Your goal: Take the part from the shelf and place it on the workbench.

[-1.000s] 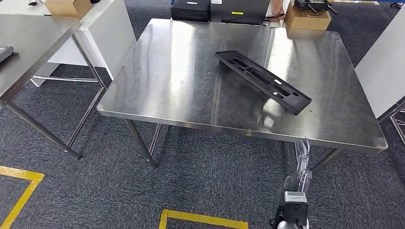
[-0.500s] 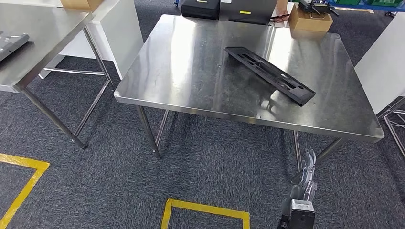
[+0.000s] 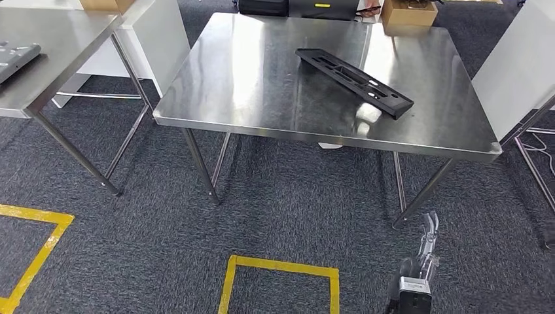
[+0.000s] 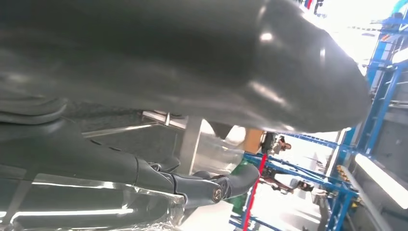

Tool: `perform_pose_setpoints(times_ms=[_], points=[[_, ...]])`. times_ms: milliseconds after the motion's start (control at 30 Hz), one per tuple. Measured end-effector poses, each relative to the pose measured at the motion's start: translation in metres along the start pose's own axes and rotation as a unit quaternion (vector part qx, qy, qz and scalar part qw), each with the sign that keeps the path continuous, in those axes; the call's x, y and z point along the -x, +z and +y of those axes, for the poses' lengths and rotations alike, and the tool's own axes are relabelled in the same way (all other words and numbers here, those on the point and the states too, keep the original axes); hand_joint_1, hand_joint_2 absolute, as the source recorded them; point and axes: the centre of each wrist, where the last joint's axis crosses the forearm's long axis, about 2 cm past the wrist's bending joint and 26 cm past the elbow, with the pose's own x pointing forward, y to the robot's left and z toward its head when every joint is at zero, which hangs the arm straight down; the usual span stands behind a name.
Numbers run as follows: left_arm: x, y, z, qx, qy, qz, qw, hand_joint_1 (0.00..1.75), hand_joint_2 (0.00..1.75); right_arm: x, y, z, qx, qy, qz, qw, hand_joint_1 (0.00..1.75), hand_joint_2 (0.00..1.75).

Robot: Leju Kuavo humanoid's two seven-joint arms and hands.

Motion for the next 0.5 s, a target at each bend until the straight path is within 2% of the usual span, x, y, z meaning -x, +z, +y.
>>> perform_pose_setpoints(times_ms=[500], points=[[-0.001, 0.001, -0.005, 0.006, -0.003, 0.001, 1.000, 0.00, 0.00, 0.017, 0.008, -0.008, 0.030, -0.002, 0.051, 0.998, 0.00, 0.00]])
